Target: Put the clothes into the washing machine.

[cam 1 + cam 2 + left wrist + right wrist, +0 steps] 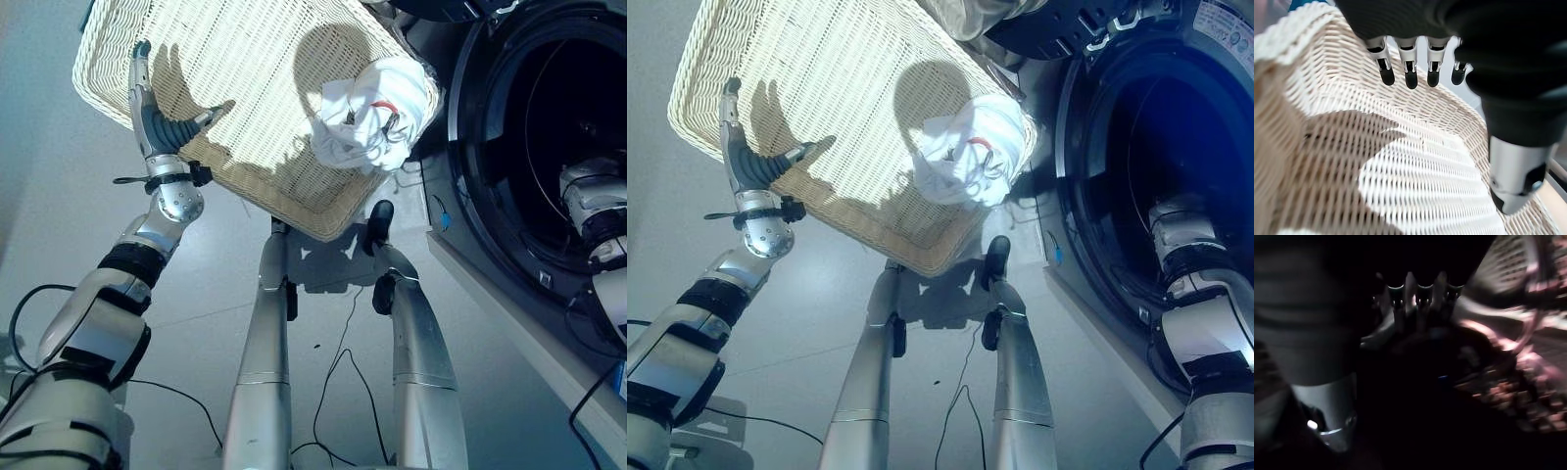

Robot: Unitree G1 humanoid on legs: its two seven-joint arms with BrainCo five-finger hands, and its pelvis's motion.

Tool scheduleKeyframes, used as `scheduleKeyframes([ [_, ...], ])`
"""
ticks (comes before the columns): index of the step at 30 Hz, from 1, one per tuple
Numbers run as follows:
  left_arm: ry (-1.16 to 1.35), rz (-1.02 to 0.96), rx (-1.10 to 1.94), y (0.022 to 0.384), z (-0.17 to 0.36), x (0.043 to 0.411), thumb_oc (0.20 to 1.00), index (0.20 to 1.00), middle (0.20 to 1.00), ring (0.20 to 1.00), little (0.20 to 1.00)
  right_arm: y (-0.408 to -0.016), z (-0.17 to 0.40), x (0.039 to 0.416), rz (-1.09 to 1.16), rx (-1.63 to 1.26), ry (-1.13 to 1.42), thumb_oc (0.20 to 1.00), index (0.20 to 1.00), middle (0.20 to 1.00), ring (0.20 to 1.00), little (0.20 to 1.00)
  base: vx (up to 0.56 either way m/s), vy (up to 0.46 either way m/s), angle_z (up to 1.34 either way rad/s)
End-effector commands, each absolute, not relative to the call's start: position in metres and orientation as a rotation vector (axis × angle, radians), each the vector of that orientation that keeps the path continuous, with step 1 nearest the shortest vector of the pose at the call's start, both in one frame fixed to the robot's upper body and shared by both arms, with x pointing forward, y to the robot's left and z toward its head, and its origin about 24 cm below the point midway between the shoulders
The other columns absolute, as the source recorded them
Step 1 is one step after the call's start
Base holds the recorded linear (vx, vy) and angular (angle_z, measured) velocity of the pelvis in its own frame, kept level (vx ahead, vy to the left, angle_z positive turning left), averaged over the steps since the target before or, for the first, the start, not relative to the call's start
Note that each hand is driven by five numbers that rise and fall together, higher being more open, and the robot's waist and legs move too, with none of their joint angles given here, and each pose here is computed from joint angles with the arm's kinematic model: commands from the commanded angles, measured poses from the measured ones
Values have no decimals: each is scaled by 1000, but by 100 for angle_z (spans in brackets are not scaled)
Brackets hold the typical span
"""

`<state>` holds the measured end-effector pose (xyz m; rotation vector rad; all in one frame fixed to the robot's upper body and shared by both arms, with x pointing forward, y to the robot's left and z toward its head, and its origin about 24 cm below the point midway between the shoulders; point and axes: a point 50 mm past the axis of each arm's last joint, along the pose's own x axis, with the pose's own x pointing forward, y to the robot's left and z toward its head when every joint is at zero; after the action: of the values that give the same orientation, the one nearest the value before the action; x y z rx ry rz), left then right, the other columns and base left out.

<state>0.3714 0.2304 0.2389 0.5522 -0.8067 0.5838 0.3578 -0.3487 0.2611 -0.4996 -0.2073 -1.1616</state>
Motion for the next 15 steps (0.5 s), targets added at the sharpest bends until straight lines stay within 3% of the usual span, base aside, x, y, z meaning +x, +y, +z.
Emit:
scheduleKeyframes([
  [1, -879, 598, 511, 216, 248, 373, 1000, 1000, 1000, 1000, 1000, -359, 263, 346, -1217, -528, -310, 1000, 1000, 1000, 1000, 1000, -10, 37, 1],
  [15, -876, 659, 459, 203, 242, 375, 1000, 1000, 1000, 1000, 1000, -266, 210, 365, -850, -505, -483, 1000, 1000, 1000, 1000, 1000, -18, 46, -5],
])
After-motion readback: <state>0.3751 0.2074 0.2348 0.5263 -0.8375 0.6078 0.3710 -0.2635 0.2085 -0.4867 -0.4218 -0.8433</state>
